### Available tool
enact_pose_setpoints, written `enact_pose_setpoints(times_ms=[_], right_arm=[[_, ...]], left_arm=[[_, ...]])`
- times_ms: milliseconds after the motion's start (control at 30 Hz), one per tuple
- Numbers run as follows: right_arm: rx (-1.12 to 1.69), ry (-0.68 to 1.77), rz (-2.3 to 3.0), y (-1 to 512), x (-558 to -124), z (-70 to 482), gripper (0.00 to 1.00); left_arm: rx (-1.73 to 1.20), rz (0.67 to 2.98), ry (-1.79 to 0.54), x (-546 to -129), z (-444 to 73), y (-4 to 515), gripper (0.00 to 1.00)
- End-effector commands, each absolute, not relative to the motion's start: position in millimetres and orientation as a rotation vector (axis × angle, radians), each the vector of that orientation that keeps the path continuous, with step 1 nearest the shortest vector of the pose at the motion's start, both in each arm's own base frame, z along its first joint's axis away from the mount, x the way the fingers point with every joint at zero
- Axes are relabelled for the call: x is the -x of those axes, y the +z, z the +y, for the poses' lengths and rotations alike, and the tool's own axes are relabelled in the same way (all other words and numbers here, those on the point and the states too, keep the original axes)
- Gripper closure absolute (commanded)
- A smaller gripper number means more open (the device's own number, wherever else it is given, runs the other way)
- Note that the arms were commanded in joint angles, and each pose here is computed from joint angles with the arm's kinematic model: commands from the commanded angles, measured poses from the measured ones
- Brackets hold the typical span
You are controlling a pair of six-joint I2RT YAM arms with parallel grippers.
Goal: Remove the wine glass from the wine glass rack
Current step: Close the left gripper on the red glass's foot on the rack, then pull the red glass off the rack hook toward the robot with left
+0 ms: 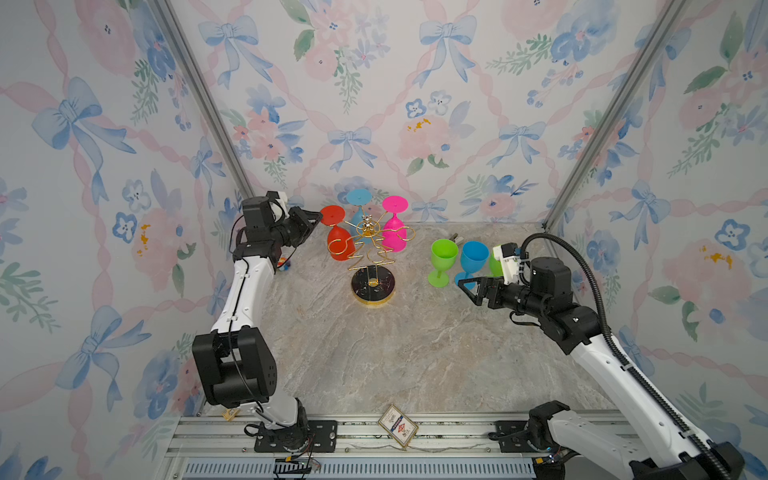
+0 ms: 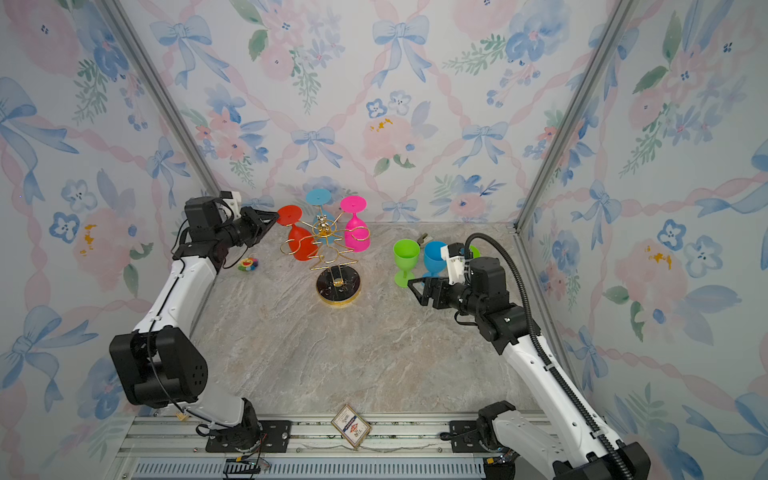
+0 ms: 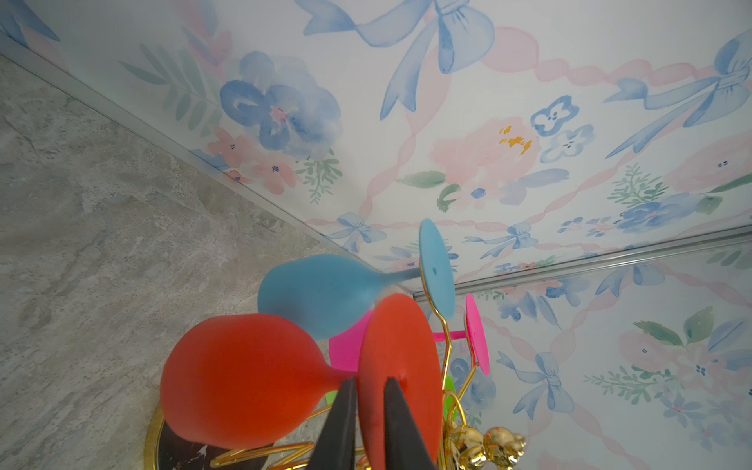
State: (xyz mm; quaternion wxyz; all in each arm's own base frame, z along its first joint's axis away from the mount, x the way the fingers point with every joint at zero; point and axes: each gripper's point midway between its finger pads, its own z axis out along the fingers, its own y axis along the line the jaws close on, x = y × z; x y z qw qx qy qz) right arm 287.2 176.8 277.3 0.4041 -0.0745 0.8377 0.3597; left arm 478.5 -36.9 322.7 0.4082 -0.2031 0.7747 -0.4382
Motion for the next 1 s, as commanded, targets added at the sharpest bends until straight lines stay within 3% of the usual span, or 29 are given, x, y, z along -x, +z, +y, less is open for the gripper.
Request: enact_pose_setpoints(times_ms=[0, 967], right_arm=[[0.185, 0.917, 2.093, 280, -287, 179, 0.1], [0.17, 0.931, 2.103, 273, -291, 181, 0.1]], left_arm=[[0.456, 1.899, -1.117, -473, -38, 351, 0.87], [0.425, 1.833, -1.241, -465, -48, 375, 1.0]])
